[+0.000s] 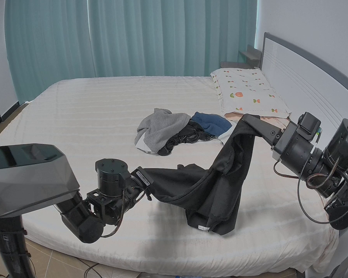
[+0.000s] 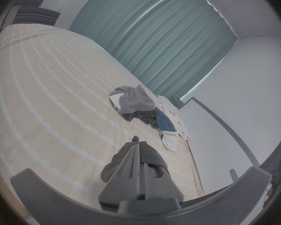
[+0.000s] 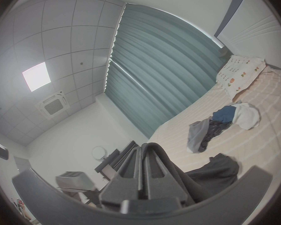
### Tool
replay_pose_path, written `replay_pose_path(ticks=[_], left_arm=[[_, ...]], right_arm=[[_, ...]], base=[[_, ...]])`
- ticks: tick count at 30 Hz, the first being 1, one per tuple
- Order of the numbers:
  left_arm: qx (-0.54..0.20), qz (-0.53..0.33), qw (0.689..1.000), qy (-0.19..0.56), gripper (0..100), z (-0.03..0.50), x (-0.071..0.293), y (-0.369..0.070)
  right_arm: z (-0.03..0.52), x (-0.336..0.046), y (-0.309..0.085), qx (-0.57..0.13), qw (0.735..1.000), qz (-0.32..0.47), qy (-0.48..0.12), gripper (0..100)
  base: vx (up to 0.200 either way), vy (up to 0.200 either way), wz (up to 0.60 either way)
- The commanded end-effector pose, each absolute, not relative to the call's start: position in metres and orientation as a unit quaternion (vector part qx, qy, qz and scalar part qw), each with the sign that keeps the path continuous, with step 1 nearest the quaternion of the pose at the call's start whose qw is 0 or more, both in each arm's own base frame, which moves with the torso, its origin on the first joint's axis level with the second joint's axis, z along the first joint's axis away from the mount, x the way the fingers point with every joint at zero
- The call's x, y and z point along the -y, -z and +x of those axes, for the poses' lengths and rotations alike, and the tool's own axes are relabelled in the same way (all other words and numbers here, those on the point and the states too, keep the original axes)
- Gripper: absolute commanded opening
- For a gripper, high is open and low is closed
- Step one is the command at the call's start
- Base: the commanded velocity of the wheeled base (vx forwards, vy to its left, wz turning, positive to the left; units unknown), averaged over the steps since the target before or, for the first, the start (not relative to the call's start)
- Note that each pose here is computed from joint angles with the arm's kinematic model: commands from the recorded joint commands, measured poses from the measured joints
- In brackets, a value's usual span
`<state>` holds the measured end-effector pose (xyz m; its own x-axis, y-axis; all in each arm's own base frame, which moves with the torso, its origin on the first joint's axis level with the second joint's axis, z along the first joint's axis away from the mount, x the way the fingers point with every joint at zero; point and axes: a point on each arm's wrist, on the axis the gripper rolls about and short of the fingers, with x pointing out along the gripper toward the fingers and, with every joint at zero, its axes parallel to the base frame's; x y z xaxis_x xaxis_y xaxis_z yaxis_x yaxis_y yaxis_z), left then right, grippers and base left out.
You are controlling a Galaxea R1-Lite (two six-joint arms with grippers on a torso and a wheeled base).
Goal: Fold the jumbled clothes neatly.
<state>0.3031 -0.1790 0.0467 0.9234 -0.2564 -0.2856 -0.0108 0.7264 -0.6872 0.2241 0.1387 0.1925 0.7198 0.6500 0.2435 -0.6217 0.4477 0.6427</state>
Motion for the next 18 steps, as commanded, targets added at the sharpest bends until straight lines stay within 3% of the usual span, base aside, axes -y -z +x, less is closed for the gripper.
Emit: replay_pose_path(ticks=[1,6,9,12,15,18], left_arm=[[-0.133,-0.394,0.904,0.104,0,0.265,0.164,-0.105],[-0.101,-0.403,0.902,0.115,0,0.250,0.149,-0.132],[-0.083,-0.400,0.905,0.118,0,0.241,0.144,-0.143],[-0.061,-0.379,0.916,0.118,0,0.231,0.136,-0.152],[-0.043,-0.385,0.915,0.112,0,0.226,0.132,-0.161],[-0.040,-0.386,0.915,0.108,0,0.224,0.131,-0.162]], right_arm=[[0.267,-0.130,-0.164,-0.038,0.876,0.366,-0.312,0],[0.283,-0.127,-0.157,-0.029,0.887,0.369,-0.275,0],[0.287,-0.127,-0.174,0.014,0.888,0.382,-0.257,0],[0.282,-0.124,-0.206,0.101,0.881,0.409,-0.214,0],[0.274,-0.121,-0.219,0.143,0.870,0.418,-0.217,0],[0.272,-0.124,-0.214,0.138,0.870,0.417,-0.222,0]], base=[[0.000,0.000,0.00],[0.000,0.000,0.00],[0.000,0.000,0.00],[0.000,0.000,0.00],[0.000,0.000,0.00],[0.000,0.000,0.00]])
